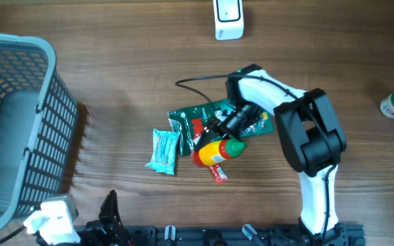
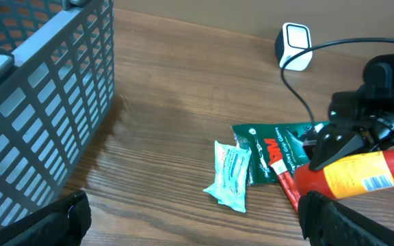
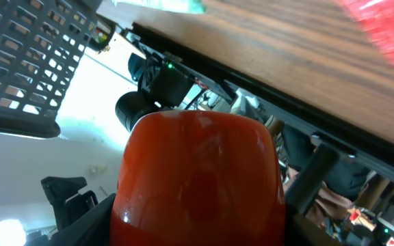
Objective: Scan the item barcode
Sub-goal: 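Carry the sriracha bottle up to the white device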
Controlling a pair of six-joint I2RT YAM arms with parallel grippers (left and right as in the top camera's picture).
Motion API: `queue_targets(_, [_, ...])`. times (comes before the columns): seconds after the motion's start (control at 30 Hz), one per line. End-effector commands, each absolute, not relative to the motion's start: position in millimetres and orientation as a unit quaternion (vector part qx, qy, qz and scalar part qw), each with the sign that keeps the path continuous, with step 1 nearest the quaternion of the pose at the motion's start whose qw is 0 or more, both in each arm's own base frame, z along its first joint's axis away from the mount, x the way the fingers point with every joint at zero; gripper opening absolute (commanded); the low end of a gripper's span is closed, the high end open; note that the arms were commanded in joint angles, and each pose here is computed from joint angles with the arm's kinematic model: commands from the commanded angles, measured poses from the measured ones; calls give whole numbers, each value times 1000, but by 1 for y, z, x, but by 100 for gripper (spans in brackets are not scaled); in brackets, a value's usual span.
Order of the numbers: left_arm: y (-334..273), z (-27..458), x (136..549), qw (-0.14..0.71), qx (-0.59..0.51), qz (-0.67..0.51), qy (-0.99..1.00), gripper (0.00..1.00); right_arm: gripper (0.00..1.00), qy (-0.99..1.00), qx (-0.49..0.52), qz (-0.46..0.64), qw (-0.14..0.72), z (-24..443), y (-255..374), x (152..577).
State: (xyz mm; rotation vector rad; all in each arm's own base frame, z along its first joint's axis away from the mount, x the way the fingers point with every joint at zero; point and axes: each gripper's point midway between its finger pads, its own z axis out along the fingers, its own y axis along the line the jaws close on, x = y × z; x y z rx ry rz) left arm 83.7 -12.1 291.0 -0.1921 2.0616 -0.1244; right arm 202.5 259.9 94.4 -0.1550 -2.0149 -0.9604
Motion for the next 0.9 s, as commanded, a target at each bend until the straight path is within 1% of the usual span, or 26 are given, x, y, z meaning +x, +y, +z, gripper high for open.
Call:
queue_targets(0.0, [-13,291,84,509,-80,-53,855,100,16,-830,-71,-383,398,93,224,225])
queue_targets(0.03, [-13,291,84,509,-80,-53,855,100,17,-845,-90,-382,364,95,196,245])
queue_targets(0.07, [-13,291,84,509,-80,-53,855,100,17,-848,-104,-390,343,100,183,258])
queue_targets(0.17, [-13,291,84,509,-80,-53,855,100,17,-854,-129,-413,289,116,156,281])
queue_targets(0.23, [-13,291,84,509,-80,-53,855,100,17,-865,-149,-407,252,121,137,295])
queue_targets(0.27, [-13,291,84,509,-80,-53,855,100,16,-888,-199,-359,208,113,111,312])
queue_targets(0.33, [-13,291,84,509,-80,-53,855,100,16,-909,-257,-289,155,106,83,329])
queue_targets(0.4, [-13,291,84,509,-80,-53,855,100,17,-918,-288,-256,91,111,68,348])
queue_targets(0.5, [-13,291,84,509,-80,-53,855,100,18,-911,-336,-240,2,122,56,383])
queue_targets(0.57, [-13,291,84,509,-80,-53,855,100,19,-907,-359,-219,-34,121,48,399])
queue_targets(0.67, [-13,291,84,509,-80,-53,855,100,20,-912,-350,-202,-75,121,52,415])
queue_targets(0.73, [-13,291,84,509,-80,-53,855,100,25,-910,-355,-189,-95,121,57,423])
queue_targets(0.87, [-13,291,84,509,-80,-53,855,100,34,-915,-330,-159,-170,128,76,447])
